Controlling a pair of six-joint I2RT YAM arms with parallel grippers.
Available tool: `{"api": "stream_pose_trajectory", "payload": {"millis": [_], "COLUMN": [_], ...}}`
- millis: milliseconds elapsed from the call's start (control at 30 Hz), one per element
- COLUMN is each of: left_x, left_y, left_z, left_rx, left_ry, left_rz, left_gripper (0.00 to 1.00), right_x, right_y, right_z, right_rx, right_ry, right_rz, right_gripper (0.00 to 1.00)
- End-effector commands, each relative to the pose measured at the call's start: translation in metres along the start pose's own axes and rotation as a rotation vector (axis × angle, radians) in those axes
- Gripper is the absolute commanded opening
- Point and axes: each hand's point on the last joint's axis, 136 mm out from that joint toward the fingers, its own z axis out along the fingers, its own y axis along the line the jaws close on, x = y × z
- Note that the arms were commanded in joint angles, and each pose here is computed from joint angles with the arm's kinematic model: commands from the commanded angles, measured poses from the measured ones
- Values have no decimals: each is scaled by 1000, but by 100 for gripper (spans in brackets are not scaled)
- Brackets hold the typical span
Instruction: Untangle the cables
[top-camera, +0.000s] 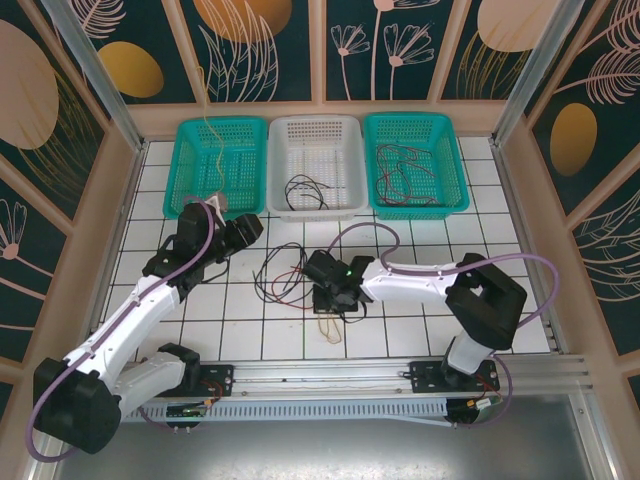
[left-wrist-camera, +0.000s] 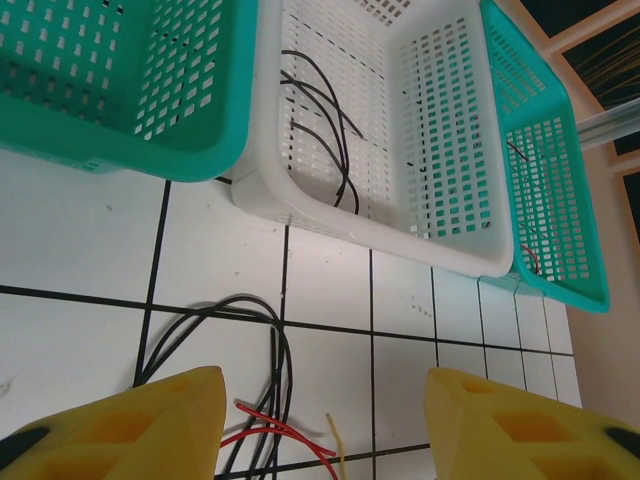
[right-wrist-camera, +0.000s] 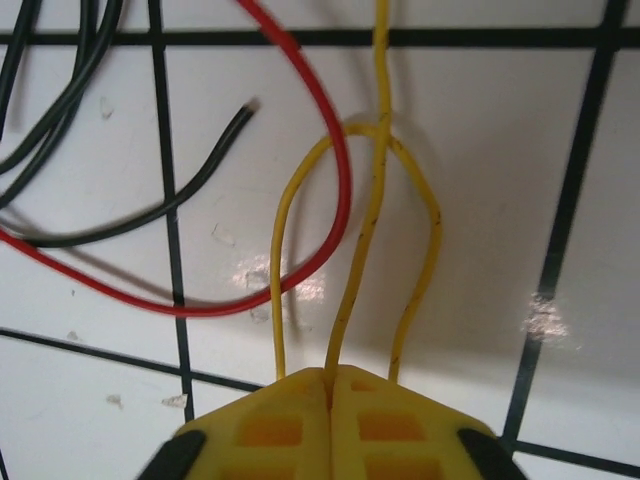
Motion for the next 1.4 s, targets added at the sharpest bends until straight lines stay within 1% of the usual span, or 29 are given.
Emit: {"api": "stream_pose_trajectory", "payload": {"millis": [0,167,267,367,433,533,667,733,800,900,1000,1067,1100,1200,1300,1367], "left_x": [-8,-9,-8,-10,-10,-11,-13,-11,-6,10,36,48,50,57,64,64], "left_y": [-17,-21,-30,-45,-57,-73,-83,-88,-99,-122,-143,-144,-140,-142,-150,-149], "left_z": [-4,-3,-3,-6,-10,-15,-21,-23,-27,-35,-36,-33,-29,-26,-26,-23], "left_rx": [44,61,104,179,244,327,367,398,456,551,614,641,632,663,691,668], "left_ry": [-9,-4,6,10,11,12,12,25,51,102,153,185,190,210,232,227], "left_rz": [15,18,16,10,8,7,33,44,54,98,146,122,96,67,85,108], "left_gripper": [54,54,53,53,55,57,55,54,51,50,51,51,50,50,54,55], "right_x": [-11,-38,-54,-72,-84,-97,-104,-107,-108,-107,-109,-106,-107,-108,-108,-108], "right_y": [-19,-40,-49,-50,-43,-33,-17,-15,-10,-1,7,17,20,26,35,41], "right_z": [-13,-56,-85,-118,-141,-170,-194,-202,-206,-211,-215,-218,-222,-227,-229,-230], "right_rx": [70,114,93,31,-48,-167,-304,-319,-339,-386,-432,-490,-509,-541,-573,-572], "right_ry": [-63,-224,-323,-429,-500,-571,-602,-617,-619,-624,-634,-624,-629,-631,-617,-612], "right_rz": [2,15,30,43,35,27,-12,-22,-43,-66,-72,-92,-92,-88,-105,-122], "right_gripper": [0,0,0,0,0,0,0,0,0,0,0,0,0,0,0,0]}}
